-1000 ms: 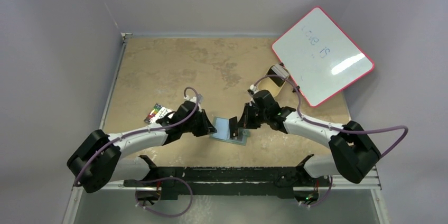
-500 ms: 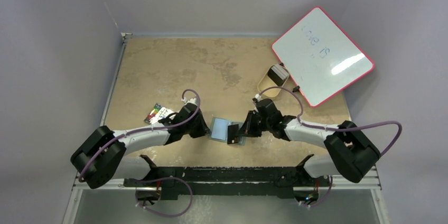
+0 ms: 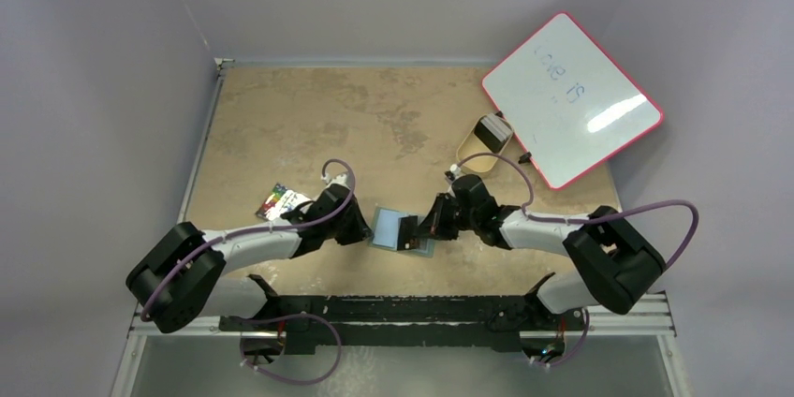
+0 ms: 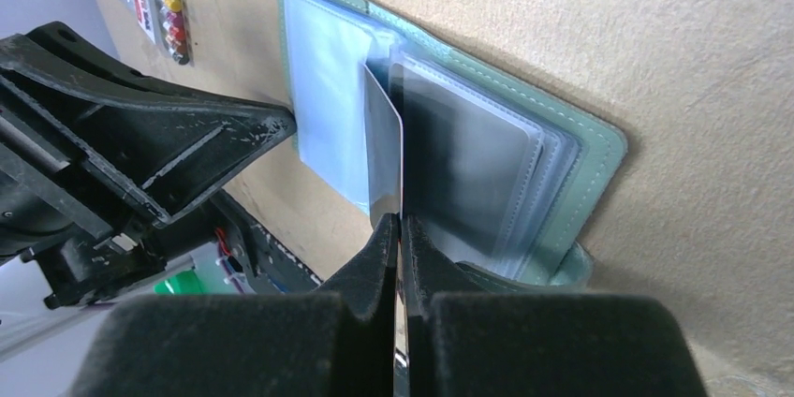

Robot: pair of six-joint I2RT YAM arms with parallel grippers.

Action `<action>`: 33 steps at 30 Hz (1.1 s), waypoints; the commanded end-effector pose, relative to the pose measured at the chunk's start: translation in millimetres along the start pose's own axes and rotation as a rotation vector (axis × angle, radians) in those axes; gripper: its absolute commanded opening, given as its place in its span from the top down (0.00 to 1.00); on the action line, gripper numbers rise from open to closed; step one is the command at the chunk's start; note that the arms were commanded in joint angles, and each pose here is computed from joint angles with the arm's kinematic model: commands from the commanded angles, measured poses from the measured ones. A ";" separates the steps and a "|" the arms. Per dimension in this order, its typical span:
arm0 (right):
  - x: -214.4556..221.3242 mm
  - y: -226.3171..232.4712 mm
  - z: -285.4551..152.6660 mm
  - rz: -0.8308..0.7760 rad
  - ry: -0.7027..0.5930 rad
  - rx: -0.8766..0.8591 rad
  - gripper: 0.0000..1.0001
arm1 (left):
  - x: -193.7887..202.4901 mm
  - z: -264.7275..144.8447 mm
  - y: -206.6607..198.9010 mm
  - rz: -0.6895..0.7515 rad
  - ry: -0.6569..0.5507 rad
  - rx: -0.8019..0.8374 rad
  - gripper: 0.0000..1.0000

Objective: Put the credit cards into the card holder
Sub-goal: Insert the credit card into the card holder.

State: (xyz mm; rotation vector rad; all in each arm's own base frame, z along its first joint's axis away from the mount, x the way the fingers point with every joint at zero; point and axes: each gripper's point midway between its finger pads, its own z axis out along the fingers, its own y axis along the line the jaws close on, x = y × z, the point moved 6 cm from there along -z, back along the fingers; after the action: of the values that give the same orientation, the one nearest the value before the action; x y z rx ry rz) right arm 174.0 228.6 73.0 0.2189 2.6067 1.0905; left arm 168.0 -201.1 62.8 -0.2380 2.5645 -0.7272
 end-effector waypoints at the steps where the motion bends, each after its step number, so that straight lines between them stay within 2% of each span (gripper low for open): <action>1: -9.7 3.1 1.9 -0.012 -0.063 -0.024 1.00 | 7.8 1.8 13.3 0.018 0.010 -0.038 0.99; 8: -14.6 3.5 4.7 -0.008 -0.110 -0.041 1.00 | 11.8 -1.0 7.1 -0.014 0.009 0.005 0.99; 25: -11.7 -0.8 24.0 -0.005 -0.050 -0.044 0.99 | 18.6 -1.9 1.1 -0.034 0.009 0.041 0.99; 33: -11.4 9.4 30.7 -0.019 -0.023 -0.010 0.85 | 18.5 -5.3 -8.2 -0.032 0.004 0.069 0.99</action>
State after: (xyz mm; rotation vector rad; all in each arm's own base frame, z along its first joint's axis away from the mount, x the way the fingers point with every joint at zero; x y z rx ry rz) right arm 191.4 246.9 60.0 0.2282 2.5429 1.1522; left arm 157.2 -207.5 62.0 -0.2616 2.5227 -0.7930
